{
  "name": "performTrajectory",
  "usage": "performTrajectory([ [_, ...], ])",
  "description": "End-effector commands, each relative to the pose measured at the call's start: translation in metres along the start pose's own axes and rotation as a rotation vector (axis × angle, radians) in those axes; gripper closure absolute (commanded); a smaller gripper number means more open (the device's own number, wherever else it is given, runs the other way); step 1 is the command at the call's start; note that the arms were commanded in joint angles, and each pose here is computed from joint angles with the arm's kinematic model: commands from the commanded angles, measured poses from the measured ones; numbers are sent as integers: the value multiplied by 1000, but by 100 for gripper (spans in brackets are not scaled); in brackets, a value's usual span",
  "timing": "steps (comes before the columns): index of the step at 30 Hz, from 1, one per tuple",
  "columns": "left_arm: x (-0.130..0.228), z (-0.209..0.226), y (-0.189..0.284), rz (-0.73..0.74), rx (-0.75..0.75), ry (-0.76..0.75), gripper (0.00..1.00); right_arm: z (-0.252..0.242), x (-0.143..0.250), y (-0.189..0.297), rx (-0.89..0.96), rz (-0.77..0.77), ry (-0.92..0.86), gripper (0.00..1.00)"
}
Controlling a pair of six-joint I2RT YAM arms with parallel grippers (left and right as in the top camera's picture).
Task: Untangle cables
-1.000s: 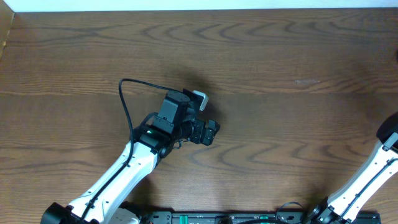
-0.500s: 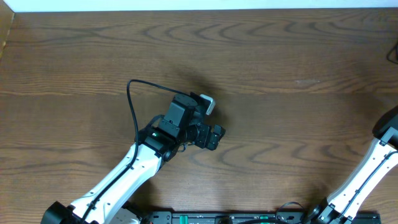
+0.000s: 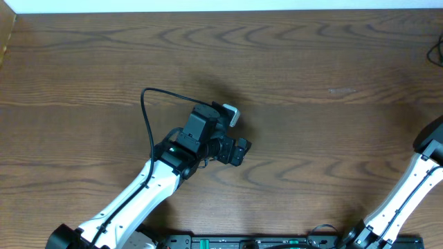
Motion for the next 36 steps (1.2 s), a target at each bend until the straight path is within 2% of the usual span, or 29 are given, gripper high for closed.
performTrajectory([
  [1, 0, -5, 2, -4, 24, -9, 2, 13, 34, -29, -16, 67, -25, 82],
  [3, 0, -5, 2, -4, 24, -9, 2, 14, 35, -32, -21, 63, -35, 1],
  [11, -1, -5, 2, -7, 25, -24, 2, 15, 20, -19, -32, 47, -29, 1],
  [19, -3, -6, 3, -13, 26, -42, 2, 39, -62, 56, -133, -124, -94, 1],
  [22, -4, -6, 3, -15, 27, -50, 2, 47, -79, 85, -141, -157, -85, 1],
  [27, -4, -6, 3, -14, 26, -77, 2, 56, -84, 112, -133, -132, -182, 1],
  [31, -10, -1, 4, -45, -5, -89, 2, 73, -76, 120, -141, -88, -173, 1],
  [36, -32, 8, 10, -135, -20, -78, 2, 91, -54, 126, -51, 0, -128, 1],
])
Point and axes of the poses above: each gripper's point midway between its finger pads, its own y axis back along the fingers, its own z axis along the line the jaws close on, x = y × z, the point moved 3 cm from there along y, back along the fingers, and after that the axes turned 2 degrees about y, right-handed, at the moved point
